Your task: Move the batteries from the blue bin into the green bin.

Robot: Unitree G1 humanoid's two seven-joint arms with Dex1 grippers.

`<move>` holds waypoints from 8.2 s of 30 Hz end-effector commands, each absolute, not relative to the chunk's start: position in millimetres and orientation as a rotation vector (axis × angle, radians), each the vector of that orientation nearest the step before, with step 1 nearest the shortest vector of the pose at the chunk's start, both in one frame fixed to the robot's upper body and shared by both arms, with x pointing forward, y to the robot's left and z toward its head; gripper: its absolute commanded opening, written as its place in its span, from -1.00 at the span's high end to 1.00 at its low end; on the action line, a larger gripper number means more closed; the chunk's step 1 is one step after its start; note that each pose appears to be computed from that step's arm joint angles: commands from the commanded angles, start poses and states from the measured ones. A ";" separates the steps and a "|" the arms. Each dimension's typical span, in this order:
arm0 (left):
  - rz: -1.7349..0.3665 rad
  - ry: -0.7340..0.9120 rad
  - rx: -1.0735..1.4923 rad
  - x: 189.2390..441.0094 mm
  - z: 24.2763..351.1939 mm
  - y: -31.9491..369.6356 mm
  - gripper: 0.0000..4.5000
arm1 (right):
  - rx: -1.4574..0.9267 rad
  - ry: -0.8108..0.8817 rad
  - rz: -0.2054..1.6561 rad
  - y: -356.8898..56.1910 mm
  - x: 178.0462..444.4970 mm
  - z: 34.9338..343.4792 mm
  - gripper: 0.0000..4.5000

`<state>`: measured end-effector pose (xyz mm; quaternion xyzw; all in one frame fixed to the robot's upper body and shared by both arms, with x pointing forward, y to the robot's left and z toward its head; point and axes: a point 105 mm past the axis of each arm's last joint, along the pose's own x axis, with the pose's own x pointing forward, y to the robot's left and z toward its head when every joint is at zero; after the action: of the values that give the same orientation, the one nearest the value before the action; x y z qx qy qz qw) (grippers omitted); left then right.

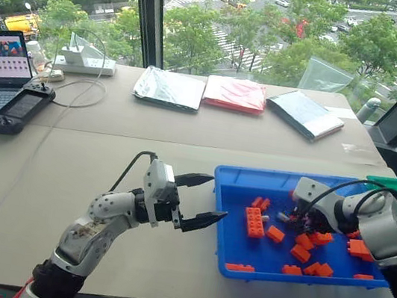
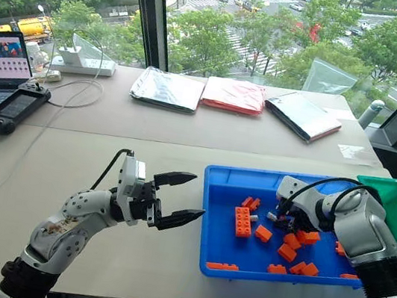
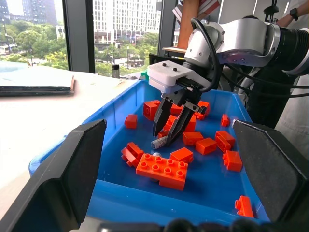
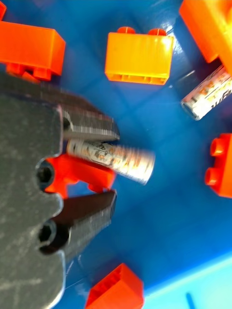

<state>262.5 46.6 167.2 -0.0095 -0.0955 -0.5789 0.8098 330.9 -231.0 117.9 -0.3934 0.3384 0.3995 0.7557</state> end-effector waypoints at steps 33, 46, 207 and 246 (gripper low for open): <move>-1.236 -0.250 -0.011 259.5 174.2 44.5 -1.00 | -0.970 0.674 0.950 -213.4 338.9 119.1 -0.41; -1.230 -0.245 -0.009 258.7 173.2 45.6 -1.00 | -0.946 0.668 0.981 -207.0 336.7 120.2 0.90; -1.357 -0.216 0.030 258.0 180.0 47.7 -1.00 | -0.183 0.456 0.061 -144.6 286.4 126.8 -0.92; -1.352 -0.218 0.032 260.3 180.4 46.5 -1.00 | -0.062 0.180 0.159 -189.8 274.5 199.9 -0.11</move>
<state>262.8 49.1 173.4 0.0084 -0.0841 -0.6202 0.7799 281.4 -182.9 178.4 -0.0362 0.1280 0.0698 0.9887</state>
